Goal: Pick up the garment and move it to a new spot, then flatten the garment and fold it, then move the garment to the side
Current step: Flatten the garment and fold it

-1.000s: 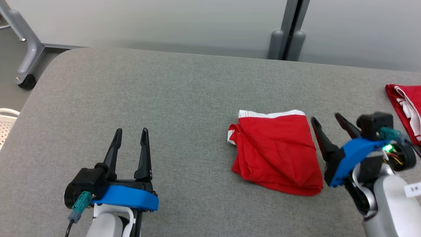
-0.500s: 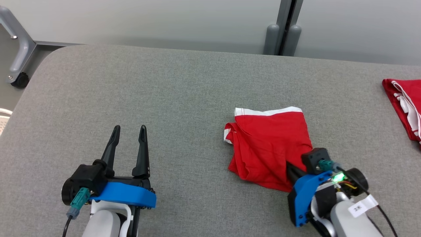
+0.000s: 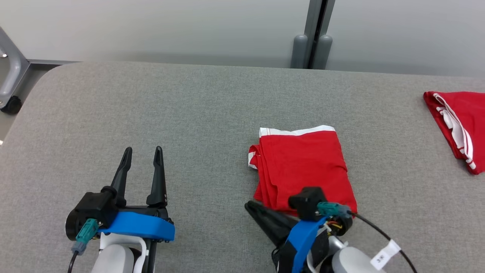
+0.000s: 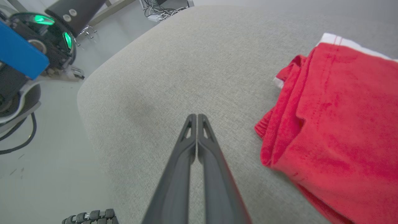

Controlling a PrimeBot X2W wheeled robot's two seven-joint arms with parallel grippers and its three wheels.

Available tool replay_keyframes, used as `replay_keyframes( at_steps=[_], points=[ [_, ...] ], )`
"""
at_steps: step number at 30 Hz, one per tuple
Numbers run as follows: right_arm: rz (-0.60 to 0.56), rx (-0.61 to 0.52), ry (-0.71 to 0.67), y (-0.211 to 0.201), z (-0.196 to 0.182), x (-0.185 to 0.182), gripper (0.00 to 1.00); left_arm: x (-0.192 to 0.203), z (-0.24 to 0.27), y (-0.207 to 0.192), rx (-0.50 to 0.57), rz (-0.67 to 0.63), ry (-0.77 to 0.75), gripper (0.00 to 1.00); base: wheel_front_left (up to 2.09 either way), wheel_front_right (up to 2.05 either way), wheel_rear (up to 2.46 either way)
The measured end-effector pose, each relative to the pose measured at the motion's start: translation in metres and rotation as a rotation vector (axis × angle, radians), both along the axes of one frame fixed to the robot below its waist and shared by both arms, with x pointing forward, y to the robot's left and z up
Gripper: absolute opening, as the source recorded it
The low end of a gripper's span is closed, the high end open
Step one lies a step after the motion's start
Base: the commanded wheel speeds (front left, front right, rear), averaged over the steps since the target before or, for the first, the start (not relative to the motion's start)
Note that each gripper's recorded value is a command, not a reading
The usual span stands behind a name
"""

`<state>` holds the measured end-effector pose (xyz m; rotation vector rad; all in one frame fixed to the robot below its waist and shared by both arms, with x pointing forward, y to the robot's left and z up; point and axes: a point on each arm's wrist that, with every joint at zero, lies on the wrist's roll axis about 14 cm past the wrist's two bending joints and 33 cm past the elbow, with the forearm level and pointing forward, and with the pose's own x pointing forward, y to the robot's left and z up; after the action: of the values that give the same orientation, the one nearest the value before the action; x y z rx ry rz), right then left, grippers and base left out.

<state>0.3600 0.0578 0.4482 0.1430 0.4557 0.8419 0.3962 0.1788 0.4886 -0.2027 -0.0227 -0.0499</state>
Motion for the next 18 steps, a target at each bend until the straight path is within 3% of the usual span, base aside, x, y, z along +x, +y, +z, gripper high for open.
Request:
replay_keyframes(
  at_steps=[1,5,10,18],
  points=[
    [-0.019,0.023,-0.027,-0.003,0.008,0.004,1.00,0.000,0.000,-0.001,-0.001,-0.001,-0.001,1.00,0.00,0.00,0.00],
    [-0.161,0.101,-0.155,-0.035,0.039,0.029,1.00,-0.003,0.000,-0.002,-0.004,-0.001,0.002,1.00,0.00,0.00,0.00],
    [-0.413,0.130,-0.290,-0.104,0.063,0.046,1.00,-0.010,-0.001,-0.003,-0.004,-0.003,0.005,1.00,0.00,0.00,0.00],
    [-0.698,0.041,-0.396,-0.202,0.080,0.036,1.00,-0.026,-0.007,-0.002,-0.002,-0.002,0.025,1.00,0.00,0.00,0.00]
  ],
)
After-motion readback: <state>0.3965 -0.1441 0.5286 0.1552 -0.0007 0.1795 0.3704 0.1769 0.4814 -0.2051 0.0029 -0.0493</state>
